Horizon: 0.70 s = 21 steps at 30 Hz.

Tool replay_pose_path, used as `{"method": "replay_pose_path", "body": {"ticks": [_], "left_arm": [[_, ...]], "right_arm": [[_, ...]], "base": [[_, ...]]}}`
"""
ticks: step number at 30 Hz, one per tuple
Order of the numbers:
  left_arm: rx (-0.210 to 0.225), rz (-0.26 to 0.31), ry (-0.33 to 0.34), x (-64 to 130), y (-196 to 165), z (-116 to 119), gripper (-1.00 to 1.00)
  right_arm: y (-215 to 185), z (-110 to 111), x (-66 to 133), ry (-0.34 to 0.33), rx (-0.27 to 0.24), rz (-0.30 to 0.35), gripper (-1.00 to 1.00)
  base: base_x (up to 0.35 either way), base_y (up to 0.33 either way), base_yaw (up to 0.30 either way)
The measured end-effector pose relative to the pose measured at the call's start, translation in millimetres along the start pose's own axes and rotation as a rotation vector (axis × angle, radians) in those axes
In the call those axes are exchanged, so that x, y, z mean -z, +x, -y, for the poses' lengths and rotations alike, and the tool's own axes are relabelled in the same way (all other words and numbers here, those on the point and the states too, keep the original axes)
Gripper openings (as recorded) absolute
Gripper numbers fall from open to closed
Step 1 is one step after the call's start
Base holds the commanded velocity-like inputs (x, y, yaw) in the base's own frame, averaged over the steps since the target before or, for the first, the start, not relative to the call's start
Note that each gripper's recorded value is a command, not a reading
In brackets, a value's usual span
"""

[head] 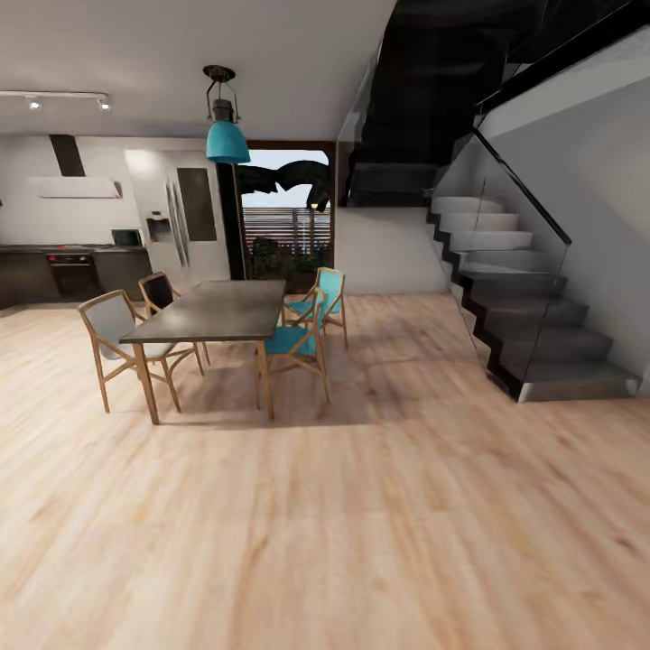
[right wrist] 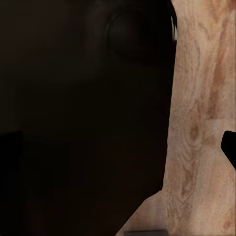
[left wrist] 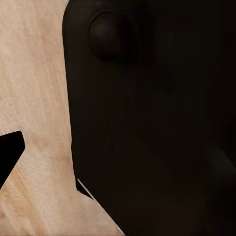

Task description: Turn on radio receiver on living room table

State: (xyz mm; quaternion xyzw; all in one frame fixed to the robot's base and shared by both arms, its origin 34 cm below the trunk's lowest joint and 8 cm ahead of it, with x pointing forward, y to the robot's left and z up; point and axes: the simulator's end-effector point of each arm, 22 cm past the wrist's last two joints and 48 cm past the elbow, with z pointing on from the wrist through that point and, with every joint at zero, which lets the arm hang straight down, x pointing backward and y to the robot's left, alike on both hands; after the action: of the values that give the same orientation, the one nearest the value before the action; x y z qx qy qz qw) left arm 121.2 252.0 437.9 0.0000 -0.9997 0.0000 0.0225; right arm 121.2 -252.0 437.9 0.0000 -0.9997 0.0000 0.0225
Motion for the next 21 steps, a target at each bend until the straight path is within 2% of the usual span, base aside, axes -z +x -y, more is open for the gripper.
{"method": "replay_pose_path", "body": {"ticks": [4, 11, 21], "left_arm": [[0.011, 0.011, 0.021, 0.1, -5.4, 12.4, 1.00], [0.033, 0.040, 0.028, 0.6, -19.7, 18.4, 1.00], [0.034, 0.044, 0.029, 0.7, -21.5, 19.1, 1.00]], "right_arm": [[11.2, -1.3, 0.1, -0.009, 0.013, -0.014, 1.00], [10.0, 0.0, 0.1, -0.004, 0.015, -0.007, 1.00], [9.6, 0.7, 0.1, -0.001, 0.014, -0.006, 1.00]], "base": [[0.000, 0.000, 0.000], [0.000, 0.000, 0.000], [0.000, 0.000, 0.000]]}}
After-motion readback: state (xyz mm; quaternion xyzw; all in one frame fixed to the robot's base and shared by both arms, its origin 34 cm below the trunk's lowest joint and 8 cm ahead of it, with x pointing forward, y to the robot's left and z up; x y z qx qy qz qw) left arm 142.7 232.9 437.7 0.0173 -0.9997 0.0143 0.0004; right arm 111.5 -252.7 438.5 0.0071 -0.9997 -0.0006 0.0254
